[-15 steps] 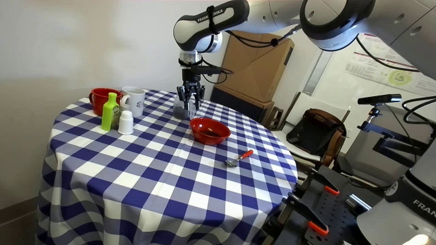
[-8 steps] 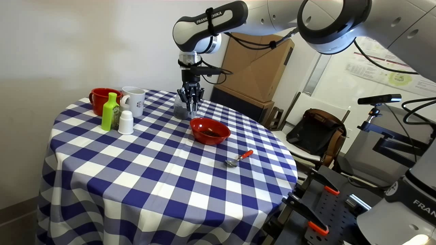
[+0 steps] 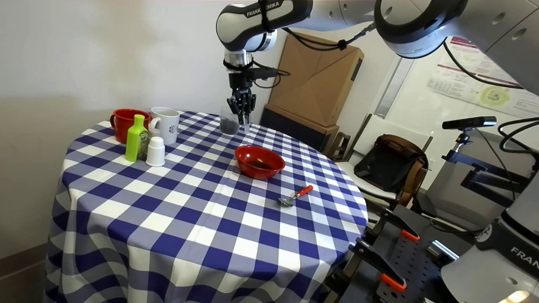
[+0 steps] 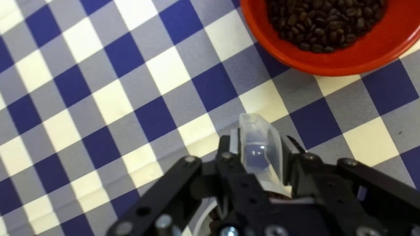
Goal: Pick up the jar and pour some of its contents in the bowl
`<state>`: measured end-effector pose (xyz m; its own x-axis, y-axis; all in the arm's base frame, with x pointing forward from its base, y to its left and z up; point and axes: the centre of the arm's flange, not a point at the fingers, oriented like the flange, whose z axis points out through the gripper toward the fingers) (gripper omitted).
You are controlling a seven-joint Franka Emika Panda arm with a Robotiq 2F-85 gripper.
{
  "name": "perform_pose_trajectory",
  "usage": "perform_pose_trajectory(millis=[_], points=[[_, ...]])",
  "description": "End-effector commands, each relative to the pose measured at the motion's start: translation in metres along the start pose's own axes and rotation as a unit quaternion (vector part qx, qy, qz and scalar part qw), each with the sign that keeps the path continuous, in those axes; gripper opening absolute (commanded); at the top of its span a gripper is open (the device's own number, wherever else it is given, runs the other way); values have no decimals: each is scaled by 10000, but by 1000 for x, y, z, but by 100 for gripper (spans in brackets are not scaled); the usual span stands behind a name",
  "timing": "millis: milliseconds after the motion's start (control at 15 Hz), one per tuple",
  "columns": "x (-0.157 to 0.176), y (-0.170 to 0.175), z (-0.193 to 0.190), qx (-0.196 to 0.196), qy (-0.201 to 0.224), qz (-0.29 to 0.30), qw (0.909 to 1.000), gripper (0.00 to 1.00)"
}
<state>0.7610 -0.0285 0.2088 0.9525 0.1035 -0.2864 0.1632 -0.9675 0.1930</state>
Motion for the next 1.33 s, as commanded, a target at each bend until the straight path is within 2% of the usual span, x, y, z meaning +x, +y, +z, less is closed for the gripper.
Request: perform_pose_trajectory(millis=[0, 267, 467, 667, 800, 1000, 1267], points=[[-36, 18, -51, -577, -71, -813, 9950, 9], [-69, 11, -71, -903, -246, -1730, 9805, 9], [-95, -13, -54, -1152, -544, -2328, 9641, 9], [-115, -43, -24, -1378, -944, -2911, 9420, 9], [-129, -60, -8, -1652, -1212, -3237, 9237, 9], [-145, -72, -5, -2205, -1521, -3638, 8921, 9], [-176, -93, 8, -2942, -1956, -4133, 8392, 9]])
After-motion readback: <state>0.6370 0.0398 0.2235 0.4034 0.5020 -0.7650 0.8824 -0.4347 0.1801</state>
